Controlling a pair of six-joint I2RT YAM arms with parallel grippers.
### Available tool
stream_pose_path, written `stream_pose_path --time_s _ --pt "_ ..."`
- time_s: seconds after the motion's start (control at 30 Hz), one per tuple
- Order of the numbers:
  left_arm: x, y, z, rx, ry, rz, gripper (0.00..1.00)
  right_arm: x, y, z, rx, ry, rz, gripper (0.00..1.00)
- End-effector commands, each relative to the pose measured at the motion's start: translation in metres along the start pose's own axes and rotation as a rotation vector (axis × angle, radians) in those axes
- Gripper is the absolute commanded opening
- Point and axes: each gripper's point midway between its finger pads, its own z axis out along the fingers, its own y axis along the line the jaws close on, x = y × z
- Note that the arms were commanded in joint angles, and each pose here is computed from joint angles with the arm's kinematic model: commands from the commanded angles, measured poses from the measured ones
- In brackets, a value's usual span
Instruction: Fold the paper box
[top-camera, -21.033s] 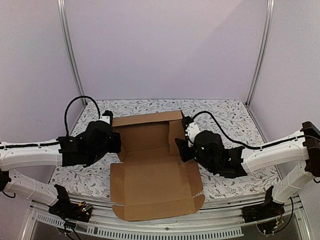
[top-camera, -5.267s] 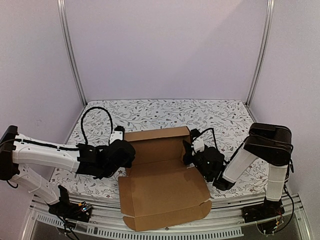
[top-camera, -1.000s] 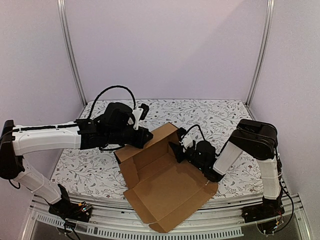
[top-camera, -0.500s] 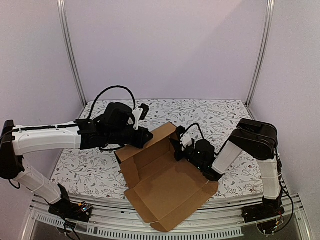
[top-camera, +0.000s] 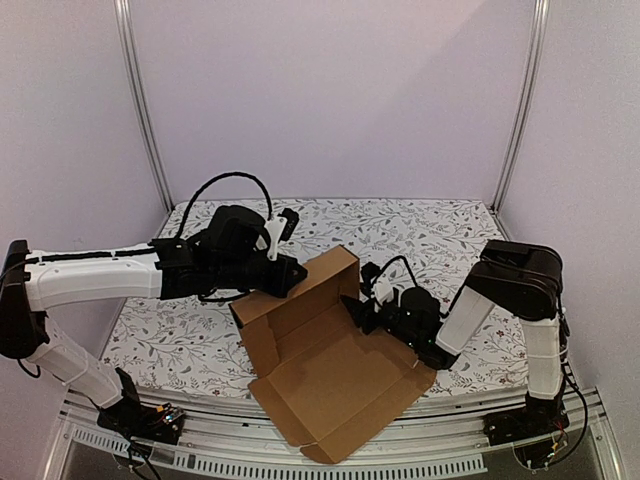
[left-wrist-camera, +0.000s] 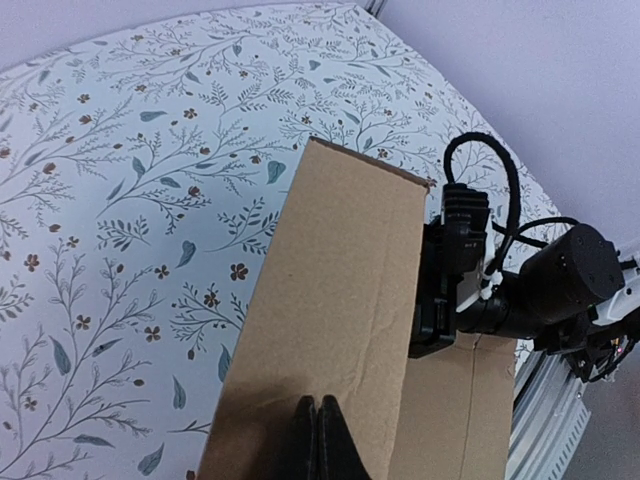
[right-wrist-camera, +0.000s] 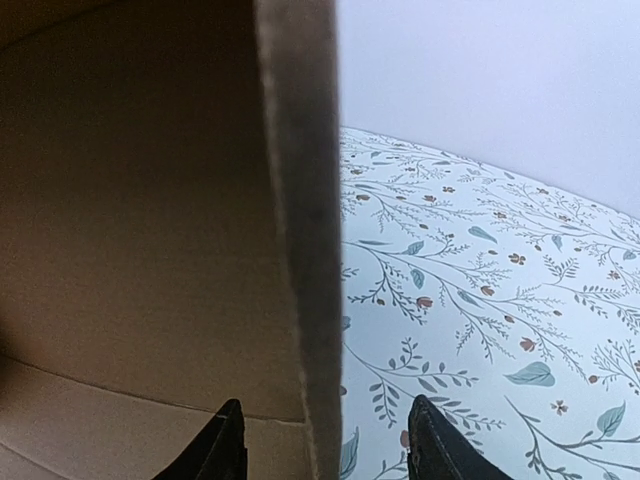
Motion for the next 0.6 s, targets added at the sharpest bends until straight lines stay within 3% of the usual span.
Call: stream_pose_path --time_s 0.0,0.3,0.57 --pt "0.037 0.02 0.006 -0.057 0.122 0.001 0.0 -0.01 0.003 -0.009 -0.02 -0.037 0.045 0.54" --pt "0.038 0.019 0.007 -0.056 0.129 0.008 0.0 0.001 0.001 -0.002 -0.005 -0.022 0.055 0.39" --pt "0.036 0.019 0.005 -0.055 0.126 0.009 0.0 0.003 0.003 0.01 -0.007 -0.03 0.075 0.37"
